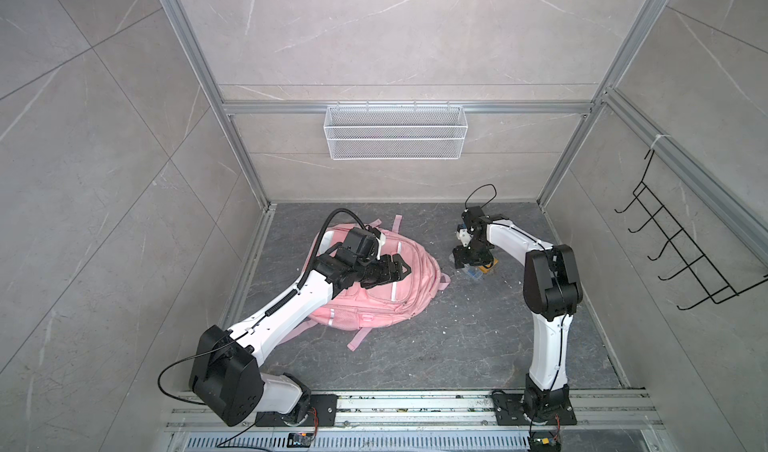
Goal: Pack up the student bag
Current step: 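Grasp the clear plastic pencil box with the right gripper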
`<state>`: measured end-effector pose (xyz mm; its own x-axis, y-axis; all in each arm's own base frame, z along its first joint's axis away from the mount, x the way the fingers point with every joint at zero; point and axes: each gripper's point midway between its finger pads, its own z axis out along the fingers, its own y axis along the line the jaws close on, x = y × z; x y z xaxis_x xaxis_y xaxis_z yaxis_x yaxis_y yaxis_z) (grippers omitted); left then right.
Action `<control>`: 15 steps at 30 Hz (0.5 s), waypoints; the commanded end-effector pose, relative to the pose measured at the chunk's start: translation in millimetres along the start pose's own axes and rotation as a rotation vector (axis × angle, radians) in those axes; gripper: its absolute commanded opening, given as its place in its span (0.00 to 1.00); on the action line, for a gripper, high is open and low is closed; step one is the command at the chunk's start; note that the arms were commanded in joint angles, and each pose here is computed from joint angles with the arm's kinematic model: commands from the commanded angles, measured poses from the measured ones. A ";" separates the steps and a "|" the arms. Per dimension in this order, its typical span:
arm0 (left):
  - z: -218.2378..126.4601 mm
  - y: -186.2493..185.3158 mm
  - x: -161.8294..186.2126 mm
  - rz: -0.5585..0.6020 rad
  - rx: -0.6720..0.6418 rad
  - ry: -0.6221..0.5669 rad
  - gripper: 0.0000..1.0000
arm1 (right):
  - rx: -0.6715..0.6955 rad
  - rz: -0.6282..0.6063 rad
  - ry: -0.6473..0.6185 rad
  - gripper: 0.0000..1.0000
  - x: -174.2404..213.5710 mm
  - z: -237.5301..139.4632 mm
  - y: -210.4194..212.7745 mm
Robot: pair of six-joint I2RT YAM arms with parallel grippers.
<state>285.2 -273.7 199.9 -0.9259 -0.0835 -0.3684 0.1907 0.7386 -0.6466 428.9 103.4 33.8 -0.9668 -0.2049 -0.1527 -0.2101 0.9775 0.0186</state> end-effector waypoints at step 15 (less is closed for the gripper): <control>3.7 -2.8 -22.4 -0.035 0.023 -0.047 0.83 | 0.040 -0.043 0.119 0.74 20.7 22.3 5.5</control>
<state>297.6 -273.6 195.2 -0.9273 -0.1141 -0.3564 0.1602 0.7398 -0.6535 419.5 100.4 17.4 -0.9711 -0.2230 -0.0852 -0.2214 0.9748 -0.0284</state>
